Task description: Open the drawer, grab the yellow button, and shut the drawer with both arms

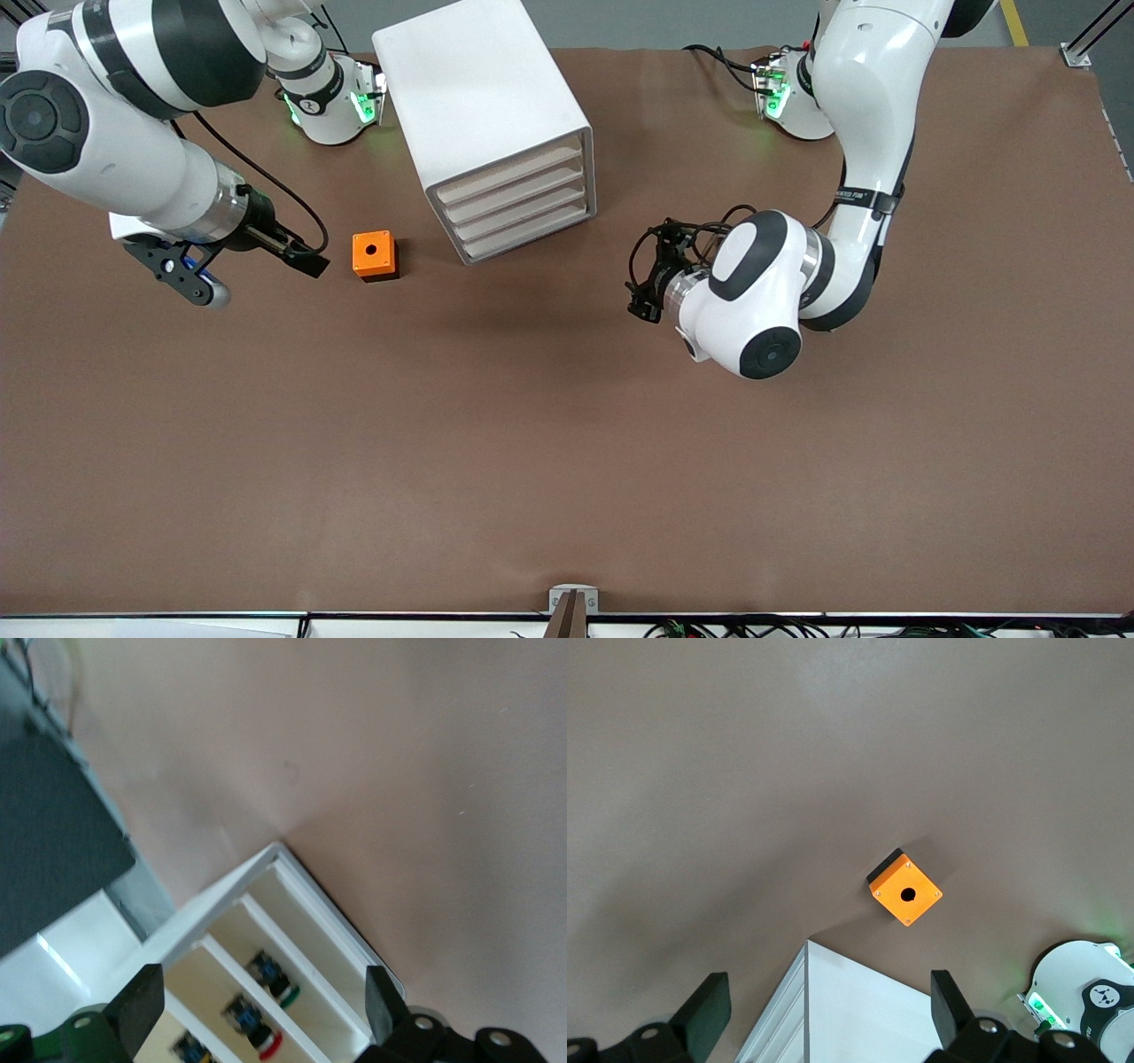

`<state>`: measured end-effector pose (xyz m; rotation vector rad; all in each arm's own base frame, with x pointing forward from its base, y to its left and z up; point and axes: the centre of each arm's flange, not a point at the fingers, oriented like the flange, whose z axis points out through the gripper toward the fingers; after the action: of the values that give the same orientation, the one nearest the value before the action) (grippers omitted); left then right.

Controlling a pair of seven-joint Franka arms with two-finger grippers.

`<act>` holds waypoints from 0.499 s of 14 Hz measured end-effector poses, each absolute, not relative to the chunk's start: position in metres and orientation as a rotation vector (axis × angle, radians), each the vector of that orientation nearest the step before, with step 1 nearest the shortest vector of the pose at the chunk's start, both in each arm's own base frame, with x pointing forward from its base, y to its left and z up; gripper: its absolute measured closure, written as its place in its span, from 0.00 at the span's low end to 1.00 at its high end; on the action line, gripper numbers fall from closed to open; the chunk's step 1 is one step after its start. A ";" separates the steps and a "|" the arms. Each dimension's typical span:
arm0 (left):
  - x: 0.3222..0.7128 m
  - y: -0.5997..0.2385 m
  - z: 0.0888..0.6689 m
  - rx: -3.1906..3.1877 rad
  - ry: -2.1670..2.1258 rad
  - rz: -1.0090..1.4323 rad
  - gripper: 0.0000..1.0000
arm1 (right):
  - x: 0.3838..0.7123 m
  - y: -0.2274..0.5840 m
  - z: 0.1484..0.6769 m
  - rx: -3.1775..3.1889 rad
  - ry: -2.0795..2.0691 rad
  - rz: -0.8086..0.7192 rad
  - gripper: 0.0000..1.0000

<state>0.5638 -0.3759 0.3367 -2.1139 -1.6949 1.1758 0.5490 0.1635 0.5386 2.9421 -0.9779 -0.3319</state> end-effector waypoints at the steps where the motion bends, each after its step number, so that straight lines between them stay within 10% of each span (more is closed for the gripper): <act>1: 0.563 -0.379 0.333 -2.052 -1.732 1.204 0.00 | 0.549 0.163 0.539 2.942 -0.978 -0.332 0.00; 7: 0.559 -0.396 0.312 -1.654 -1.868 1.389 0.00 | 0.549 0.163 0.539 2.943 -0.979 -0.330 0.00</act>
<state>0.5591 -0.3961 0.3120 -1.6537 -1.8682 1.3888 0.5492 0.1635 0.5386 2.9430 -0.9787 -0.3298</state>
